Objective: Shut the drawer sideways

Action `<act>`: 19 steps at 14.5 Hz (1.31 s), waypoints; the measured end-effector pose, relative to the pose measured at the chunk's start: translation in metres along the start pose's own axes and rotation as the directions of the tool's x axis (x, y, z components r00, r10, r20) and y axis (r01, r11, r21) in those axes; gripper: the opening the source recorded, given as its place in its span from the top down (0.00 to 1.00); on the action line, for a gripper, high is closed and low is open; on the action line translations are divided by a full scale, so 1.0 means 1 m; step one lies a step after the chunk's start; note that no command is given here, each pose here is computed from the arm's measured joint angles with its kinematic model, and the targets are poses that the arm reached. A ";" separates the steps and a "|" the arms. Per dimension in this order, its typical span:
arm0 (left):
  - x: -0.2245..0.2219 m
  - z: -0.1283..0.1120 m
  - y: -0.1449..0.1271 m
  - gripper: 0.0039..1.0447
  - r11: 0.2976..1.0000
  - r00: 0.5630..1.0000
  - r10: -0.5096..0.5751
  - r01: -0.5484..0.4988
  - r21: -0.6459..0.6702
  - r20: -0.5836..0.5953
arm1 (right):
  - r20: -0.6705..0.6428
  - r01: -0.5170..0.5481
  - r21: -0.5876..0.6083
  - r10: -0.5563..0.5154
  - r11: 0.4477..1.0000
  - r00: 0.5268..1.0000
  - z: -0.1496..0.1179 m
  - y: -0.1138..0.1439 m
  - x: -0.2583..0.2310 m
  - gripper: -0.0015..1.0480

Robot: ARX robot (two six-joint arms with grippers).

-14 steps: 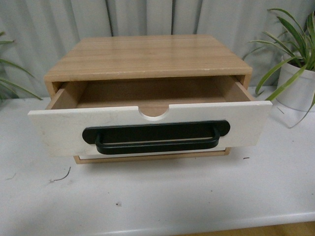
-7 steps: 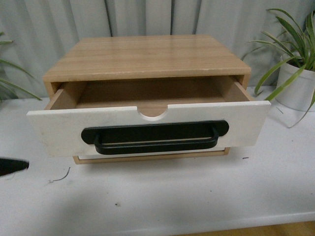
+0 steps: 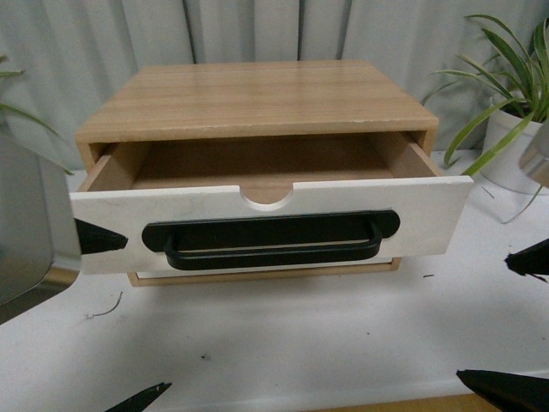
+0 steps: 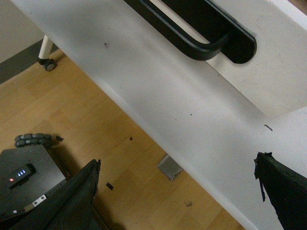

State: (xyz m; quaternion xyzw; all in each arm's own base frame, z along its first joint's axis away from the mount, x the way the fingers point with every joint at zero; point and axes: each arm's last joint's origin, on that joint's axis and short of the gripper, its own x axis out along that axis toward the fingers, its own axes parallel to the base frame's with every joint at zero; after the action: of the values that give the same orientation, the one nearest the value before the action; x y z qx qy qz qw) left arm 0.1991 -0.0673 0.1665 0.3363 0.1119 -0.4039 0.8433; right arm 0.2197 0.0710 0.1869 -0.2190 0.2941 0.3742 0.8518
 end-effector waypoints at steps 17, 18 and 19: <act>0.106 -0.014 0.088 0.06 0.987 0.981 0.155 -0.150 0.055 -0.118 | 0.009 0.188 -0.021 -0.188 0.982 0.982 0.063 -0.078 0.121 0.06; 0.105 -0.013 0.088 0.06 0.987 0.982 0.155 -0.150 0.051 -0.112 | 0.010 0.187 -0.011 -0.187 0.982 0.982 0.063 -0.077 0.121 0.06; 0.103 -0.012 0.088 0.06 0.987 0.982 0.157 -0.154 0.041 -0.104 | 0.015 0.187 -0.012 -0.186 0.982 0.982 0.063 -0.076 0.119 0.06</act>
State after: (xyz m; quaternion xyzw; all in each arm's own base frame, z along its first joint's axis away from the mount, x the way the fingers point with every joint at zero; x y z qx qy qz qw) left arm 0.3335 -0.0831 0.1521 0.3788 0.1235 -0.3202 0.8595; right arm 0.3640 0.1211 0.1654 -0.2486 0.2641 0.2962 0.8836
